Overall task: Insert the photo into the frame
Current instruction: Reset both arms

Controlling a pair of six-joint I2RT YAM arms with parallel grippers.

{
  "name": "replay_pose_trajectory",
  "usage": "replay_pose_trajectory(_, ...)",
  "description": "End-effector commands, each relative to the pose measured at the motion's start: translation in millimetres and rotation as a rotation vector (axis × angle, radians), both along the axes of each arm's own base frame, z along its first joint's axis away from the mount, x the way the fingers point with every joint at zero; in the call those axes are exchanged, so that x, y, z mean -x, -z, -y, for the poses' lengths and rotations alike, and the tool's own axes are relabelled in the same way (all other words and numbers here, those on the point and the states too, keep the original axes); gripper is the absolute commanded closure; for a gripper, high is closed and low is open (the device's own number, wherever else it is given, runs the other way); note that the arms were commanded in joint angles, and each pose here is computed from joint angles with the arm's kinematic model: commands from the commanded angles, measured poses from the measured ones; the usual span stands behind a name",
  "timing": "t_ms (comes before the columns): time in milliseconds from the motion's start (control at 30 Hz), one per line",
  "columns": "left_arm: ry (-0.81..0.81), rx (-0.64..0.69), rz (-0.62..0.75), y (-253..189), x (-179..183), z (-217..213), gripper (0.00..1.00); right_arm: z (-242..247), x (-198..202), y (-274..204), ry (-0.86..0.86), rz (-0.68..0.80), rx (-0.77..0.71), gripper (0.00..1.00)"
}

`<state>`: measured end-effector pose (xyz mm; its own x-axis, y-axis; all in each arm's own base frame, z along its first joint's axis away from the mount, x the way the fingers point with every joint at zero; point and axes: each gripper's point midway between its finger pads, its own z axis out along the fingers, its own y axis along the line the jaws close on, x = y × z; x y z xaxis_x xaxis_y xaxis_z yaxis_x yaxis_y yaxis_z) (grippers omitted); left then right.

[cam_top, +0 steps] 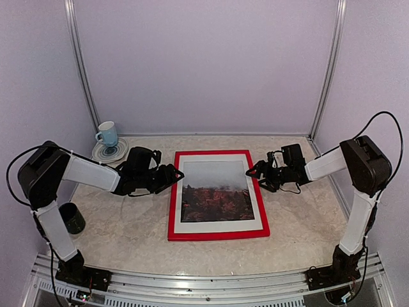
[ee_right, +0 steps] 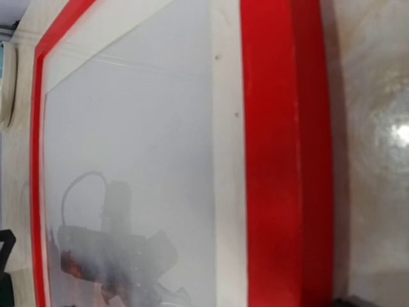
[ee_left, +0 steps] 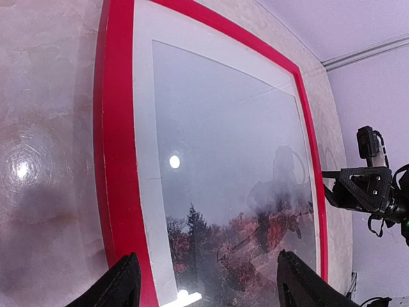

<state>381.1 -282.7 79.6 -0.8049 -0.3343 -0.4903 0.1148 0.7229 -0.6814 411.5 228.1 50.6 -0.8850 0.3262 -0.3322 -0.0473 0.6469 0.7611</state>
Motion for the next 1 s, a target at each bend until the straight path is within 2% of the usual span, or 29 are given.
replay_pose_trajectory(0,-0.014,0.001,0.068,-21.3,-7.7,-5.9,0.26,21.1,29.0,37.7,0.038,-0.151,0.106,0.14)
replay_pose_trajectory(100,-0.036,-0.024,0.095,-30.6,-11.7,-14.3,0.19,28.8,28.2,32.3,0.058,-0.132,0.153,0.13)
replay_pose_trajectory(200,-0.052,-0.04,0.118,-40.9,-13.7,-22.1,0.02,39.4,28.2,26.1,0.082,-0.11,0.213,0.11)
replay_pose_trajectory(233,-0.056,-0.046,0.128,-45.5,-14.2,-24.7,0.01,43.4,28.4,23.8,0.091,-0.101,0.235,0.11)
replay_pose_trajectory(400,-0.091,-0.095,0.194,-73.4,-11.1,-42.0,0.01,70.8,29.2,1.9,0.136,-0.032,0.395,0.09)
replay_pose_trajectory(733,-0.225,-0.247,0.366,-145.2,2.8,-98.1,0.01,119.5,31.5,-77.3,0.196,0.169,0.687,0.08)
replay_pose_trajectory(800,-0.247,-0.284,0.385,-155.4,8.3,-110.4,0.01,127.5,34.1,-96.1,0.21,0.224,0.738,0.08)
replay_pose_trajectory(833,-0.255,-0.3,0.394,-159.9,10.5,-115.8,0.01,130.6,35.4,-103.9,0.216,0.252,0.764,0.02)
replay_pose_trajectory(967,-0.293,-0.345,0.451,-187.5,21.6,-143.1,0.01,127.0,47.5,-132.7,0.196,0.409,0.798,0.01)
